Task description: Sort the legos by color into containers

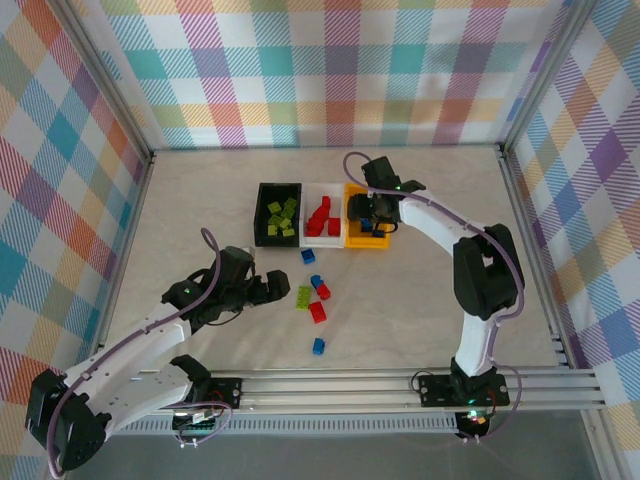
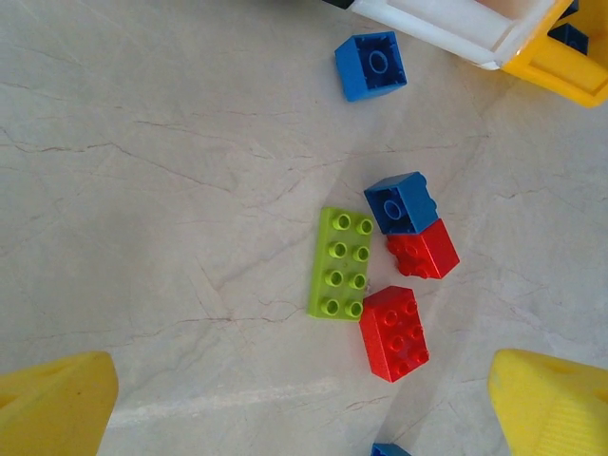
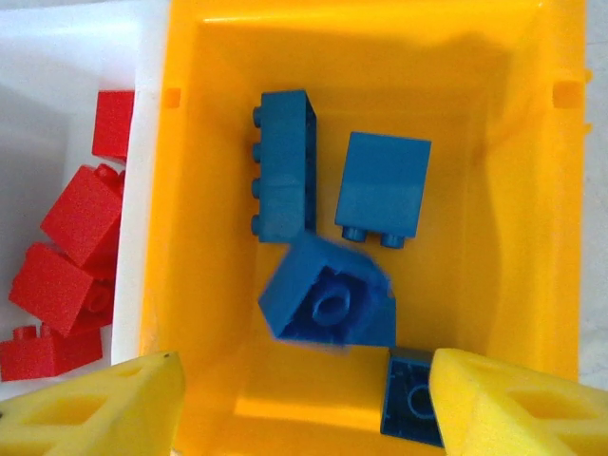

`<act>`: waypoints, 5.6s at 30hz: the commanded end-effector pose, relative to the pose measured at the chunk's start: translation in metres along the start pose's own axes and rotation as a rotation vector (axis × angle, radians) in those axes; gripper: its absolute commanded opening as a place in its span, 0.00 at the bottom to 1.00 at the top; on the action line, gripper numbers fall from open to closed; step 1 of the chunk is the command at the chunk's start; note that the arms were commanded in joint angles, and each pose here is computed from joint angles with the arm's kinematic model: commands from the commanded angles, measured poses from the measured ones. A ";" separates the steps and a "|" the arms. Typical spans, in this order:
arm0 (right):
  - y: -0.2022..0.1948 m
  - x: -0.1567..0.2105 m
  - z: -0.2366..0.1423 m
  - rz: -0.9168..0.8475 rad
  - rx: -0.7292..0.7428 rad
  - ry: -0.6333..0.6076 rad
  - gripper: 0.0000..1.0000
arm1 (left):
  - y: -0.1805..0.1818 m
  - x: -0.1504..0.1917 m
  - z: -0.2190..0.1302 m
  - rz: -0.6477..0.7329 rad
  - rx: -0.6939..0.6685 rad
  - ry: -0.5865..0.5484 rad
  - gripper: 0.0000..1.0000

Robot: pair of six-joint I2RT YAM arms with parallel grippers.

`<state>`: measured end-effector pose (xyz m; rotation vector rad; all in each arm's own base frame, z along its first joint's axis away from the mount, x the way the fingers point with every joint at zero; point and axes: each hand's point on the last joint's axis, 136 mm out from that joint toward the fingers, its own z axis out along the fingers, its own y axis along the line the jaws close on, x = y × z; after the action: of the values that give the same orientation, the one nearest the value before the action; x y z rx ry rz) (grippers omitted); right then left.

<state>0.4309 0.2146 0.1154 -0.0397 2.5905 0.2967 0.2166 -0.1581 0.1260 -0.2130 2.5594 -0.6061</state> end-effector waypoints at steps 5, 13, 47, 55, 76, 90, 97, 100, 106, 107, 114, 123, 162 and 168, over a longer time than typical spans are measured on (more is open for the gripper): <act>0.034 0.061 -0.056 -0.119 -0.124 0.014 0.72 | 0.010 -0.004 -0.010 -0.013 -0.056 -0.037 1.00; 0.080 0.212 -0.094 -0.329 -0.317 0.172 0.78 | 0.016 -0.019 -0.026 -0.011 -0.073 -0.101 1.00; 0.133 0.323 -0.068 -0.644 -0.216 0.299 0.42 | 0.037 -0.025 -0.033 -0.061 -0.096 -0.114 1.00; 0.123 0.273 -0.092 -0.554 -0.248 0.186 0.34 | 0.035 -0.025 -0.030 -0.064 -0.088 -0.103 1.00; -0.003 -0.009 0.007 -0.035 0.028 -0.012 0.48 | 0.037 -0.011 -0.012 -0.105 -0.062 -0.053 1.00; 0.056 0.090 -0.051 -0.204 -0.160 0.040 0.72 | 0.035 -0.015 -0.010 -0.099 -0.059 -0.061 1.00; 0.092 0.178 -0.047 -0.322 -0.277 0.164 0.73 | 0.038 -0.014 -0.010 -0.101 -0.070 -0.060 1.00; 0.102 0.195 -0.035 -0.366 -0.282 0.203 0.73 | 0.038 -0.014 -0.009 -0.105 -0.067 -0.059 1.00; 0.112 0.202 -0.014 -0.399 -0.257 0.212 0.63 | 0.039 -0.013 -0.008 -0.110 -0.070 -0.054 1.00; 0.111 0.202 -0.011 -0.401 -0.249 0.208 0.62 | 0.039 -0.013 -0.008 -0.110 -0.068 -0.054 1.00; 0.112 0.201 -0.002 -0.399 -0.234 0.204 0.53 | 0.039 -0.012 -0.007 -0.111 -0.068 -0.050 1.00; 0.104 0.208 -0.008 -0.389 -0.233 0.217 0.35 | 0.038 -0.013 -0.005 -0.112 -0.063 -0.048 1.00; 0.092 -0.010 -0.013 -0.148 -0.183 -0.035 0.64 | 0.017 -0.011 0.019 -0.054 -0.019 0.058 0.98; 0.064 0.042 -0.045 -0.101 -0.213 -0.031 0.63 | -0.016 0.003 0.030 0.063 0.003 0.104 0.94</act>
<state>0.3831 0.2741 0.1318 -0.2729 2.5418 0.4723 0.2244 -0.1606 0.0957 -0.2186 2.6894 -0.5719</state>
